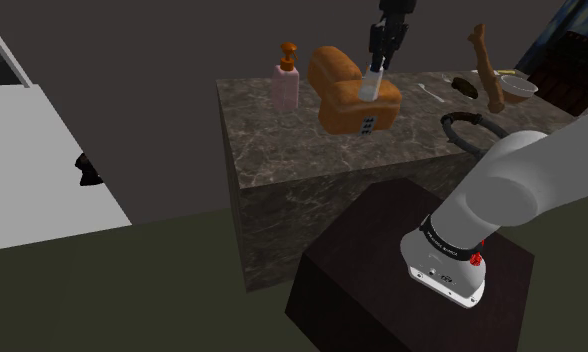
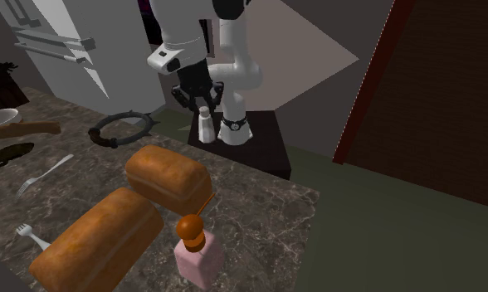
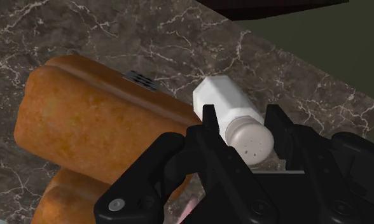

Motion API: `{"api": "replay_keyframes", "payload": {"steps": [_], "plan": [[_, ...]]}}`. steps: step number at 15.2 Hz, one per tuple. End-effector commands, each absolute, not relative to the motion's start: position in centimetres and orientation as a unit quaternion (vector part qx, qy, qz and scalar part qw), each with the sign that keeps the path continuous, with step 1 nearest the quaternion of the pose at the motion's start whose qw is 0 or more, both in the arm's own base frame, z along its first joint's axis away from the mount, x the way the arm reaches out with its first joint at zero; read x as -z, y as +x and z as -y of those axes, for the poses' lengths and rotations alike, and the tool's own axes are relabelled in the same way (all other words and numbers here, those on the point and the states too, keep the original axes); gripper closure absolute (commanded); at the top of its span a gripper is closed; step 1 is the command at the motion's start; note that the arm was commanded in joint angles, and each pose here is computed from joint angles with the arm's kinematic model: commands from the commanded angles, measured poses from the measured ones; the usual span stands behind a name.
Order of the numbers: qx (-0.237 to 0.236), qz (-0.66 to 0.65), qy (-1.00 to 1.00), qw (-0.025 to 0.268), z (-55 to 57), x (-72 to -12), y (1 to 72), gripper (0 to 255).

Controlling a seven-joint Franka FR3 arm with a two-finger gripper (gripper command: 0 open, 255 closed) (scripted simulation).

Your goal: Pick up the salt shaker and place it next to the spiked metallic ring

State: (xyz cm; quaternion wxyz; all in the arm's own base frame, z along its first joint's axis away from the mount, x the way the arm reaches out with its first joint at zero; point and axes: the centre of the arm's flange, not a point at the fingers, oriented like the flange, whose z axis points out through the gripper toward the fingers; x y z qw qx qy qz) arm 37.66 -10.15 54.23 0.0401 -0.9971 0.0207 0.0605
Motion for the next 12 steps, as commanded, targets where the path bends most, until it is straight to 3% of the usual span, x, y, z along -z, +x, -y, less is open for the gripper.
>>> {"api": "replay_keyframes", "payload": {"steps": [1,12], "plan": [[-0.061,-0.020,-0.997,0.040,12.4,-54.3,37.1,255],[-0.061,-0.020,-0.997,0.040,26.4,-54.3,33.1,255]]}}
